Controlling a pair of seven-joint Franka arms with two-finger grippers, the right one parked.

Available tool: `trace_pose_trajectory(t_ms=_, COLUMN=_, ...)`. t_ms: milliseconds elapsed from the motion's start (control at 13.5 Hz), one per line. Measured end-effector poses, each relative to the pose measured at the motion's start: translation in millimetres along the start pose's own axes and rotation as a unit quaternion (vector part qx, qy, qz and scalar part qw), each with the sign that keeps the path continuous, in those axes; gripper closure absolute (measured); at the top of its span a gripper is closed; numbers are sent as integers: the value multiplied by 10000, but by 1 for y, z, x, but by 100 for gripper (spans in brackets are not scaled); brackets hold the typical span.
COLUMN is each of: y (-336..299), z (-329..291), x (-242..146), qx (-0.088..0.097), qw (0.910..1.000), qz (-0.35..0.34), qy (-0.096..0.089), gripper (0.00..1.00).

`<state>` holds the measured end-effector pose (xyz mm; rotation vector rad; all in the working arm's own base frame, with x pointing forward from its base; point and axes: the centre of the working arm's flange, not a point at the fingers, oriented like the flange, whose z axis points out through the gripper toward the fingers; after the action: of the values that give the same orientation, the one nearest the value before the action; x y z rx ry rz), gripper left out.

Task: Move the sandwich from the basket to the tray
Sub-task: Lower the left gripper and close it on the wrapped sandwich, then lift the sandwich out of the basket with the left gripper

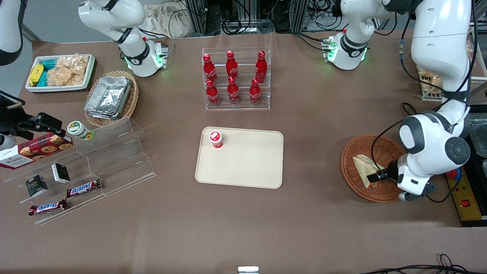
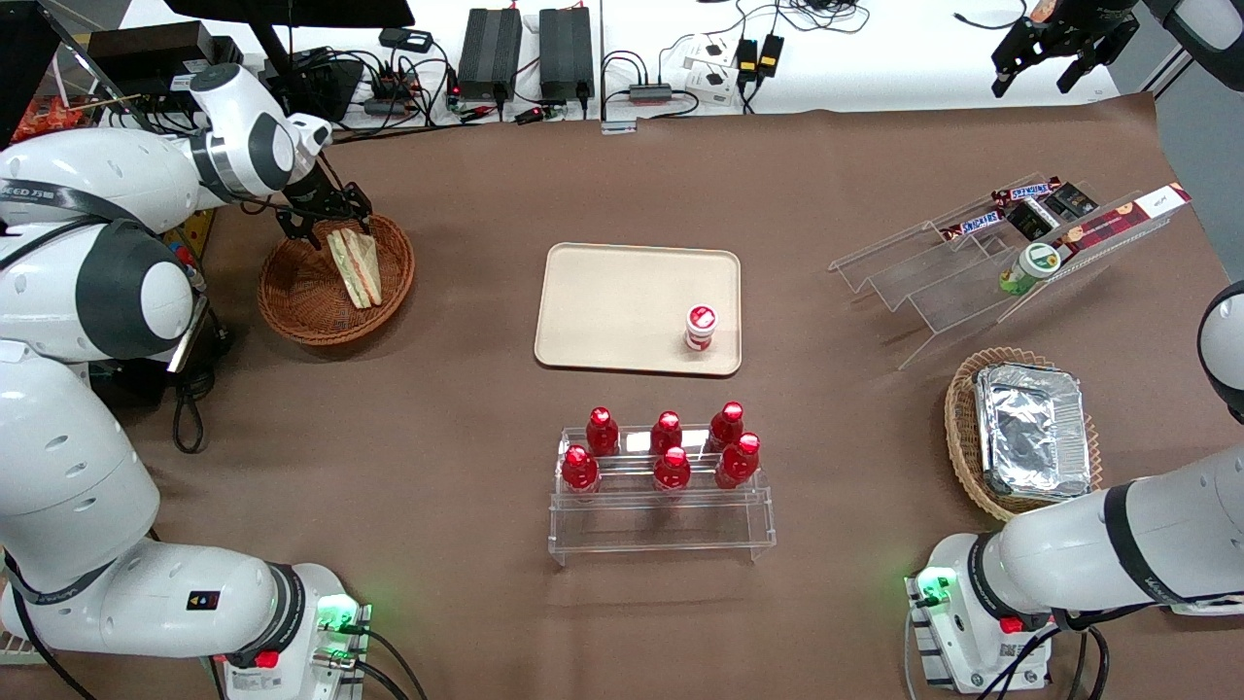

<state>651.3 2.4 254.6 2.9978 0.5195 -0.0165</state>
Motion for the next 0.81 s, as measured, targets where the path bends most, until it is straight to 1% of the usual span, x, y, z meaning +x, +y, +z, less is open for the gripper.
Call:
trace_pose_trajectory(t_ms=74, y=3, z=8, x=-4, qx=12, qw=10000, qz=31, qy=-15, gripper=0)
trace_pose_trajectory(t_ms=148, y=5, z=14, x=-7, qx=29, qw=10000, qz=57, qy=-41, gripper=7)
trace_pose_trajectory(t_ms=370, y=7, z=17, x=-10, qx=54, qw=9999, qz=125, qy=-60, gripper=42)
trace_pose_trajectory(t_ms=444, y=7, z=17, x=-10, qx=71, qw=9998, qz=166, qy=-52, gripper=52)
trace_pose_trajectory(t_ms=593, y=9, z=12, x=-9, qx=133, qw=9996, qz=267, qy=-2, gripper=69)
trace_pose_trajectory(t_ms=667, y=11, z=5, x=-8, qx=161, qw=9993, qz=328, qy=54, gripper=75)
trace_pose_trajectory(t_ms=741, y=14, z=-8, x=-5, qx=181, qw=9990, qz=397, qy=117, gripper=80)
trace_pose_trajectory(t_ms=815, y=18, z=-28, x=-4, qx=203, qw=9986, qz=470, qy=135, gripper=80)
